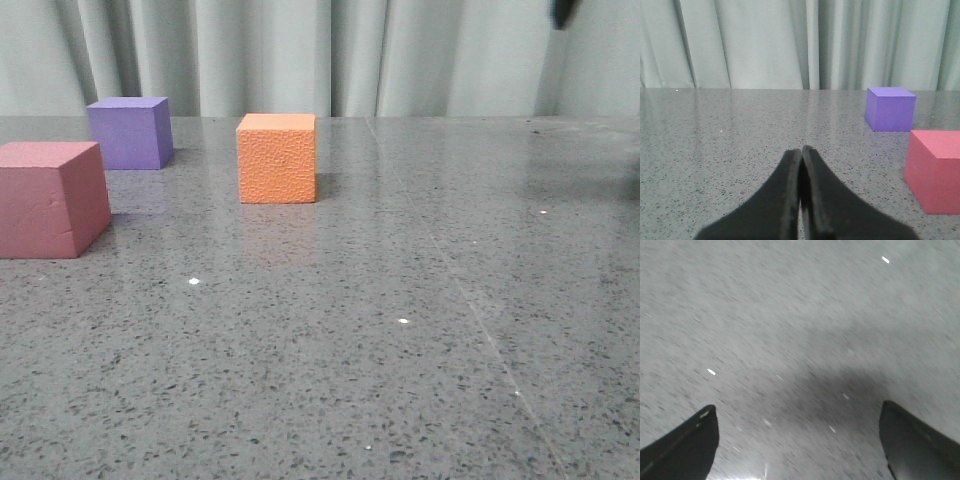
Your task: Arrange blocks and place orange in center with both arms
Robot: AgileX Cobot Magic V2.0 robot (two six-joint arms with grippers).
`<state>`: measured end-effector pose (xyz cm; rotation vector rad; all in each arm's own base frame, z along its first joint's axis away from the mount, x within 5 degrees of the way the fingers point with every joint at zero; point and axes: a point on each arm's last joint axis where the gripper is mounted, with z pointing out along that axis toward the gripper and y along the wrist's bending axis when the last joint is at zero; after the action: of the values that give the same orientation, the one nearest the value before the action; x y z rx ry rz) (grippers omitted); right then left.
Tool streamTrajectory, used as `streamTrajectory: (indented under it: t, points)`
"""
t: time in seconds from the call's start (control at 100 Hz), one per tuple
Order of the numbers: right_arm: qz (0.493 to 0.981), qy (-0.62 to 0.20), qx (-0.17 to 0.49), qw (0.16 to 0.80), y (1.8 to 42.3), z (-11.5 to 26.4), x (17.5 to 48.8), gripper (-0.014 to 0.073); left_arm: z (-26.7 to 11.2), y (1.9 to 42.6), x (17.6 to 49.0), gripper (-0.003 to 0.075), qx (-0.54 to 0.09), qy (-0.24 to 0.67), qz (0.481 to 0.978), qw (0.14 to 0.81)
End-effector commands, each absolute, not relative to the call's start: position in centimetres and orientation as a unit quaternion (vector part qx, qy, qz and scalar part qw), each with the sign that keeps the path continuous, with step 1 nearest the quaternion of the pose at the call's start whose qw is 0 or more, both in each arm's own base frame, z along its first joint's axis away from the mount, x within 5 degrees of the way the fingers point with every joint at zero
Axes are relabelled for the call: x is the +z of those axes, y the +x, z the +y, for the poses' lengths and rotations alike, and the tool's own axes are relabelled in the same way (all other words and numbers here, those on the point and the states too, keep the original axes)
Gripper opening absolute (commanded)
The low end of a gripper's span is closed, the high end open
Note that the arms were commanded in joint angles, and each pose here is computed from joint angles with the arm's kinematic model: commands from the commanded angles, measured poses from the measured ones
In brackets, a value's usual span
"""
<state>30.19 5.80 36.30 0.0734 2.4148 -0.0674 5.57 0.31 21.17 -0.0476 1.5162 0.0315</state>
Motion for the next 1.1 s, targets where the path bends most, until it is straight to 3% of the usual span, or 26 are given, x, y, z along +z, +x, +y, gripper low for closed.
streamTrajectory:
  t: [0.0,0.51,0.86,0.95,1.09]
  points:
    - [0.912,0.032,-0.030,0.408,27.3,3.9,37.7,0.0634,0.2,5.5,20.2,-0.0019,0.009,-0.018,0.666,0.746]
    - [0.866,0.031,-0.037,0.498,12.3,0.1,34.6,0.0634,0.2,5.5,20.2,-0.0019,0.009,-0.018,0.666,0.746]
    - [0.845,0.045,-0.032,0.533,7.1,-1.1,32.6,0.0630,0.2,5.5,20.2,-0.0019,0.009,-0.018,0.666,0.746]
    - [0.841,0.047,-0.030,0.538,6.7,-1.2,32.5,0.0553,0.2,5.5,20.2,-0.0019,0.009,-0.018,0.666,0.746]
    - [0.840,0.047,-0.030,0.540,6.6,-1.3,32.5,0.0243,0.2,5.5,20.2,-0.0019,0.009,-0.018,0.666,0.746]
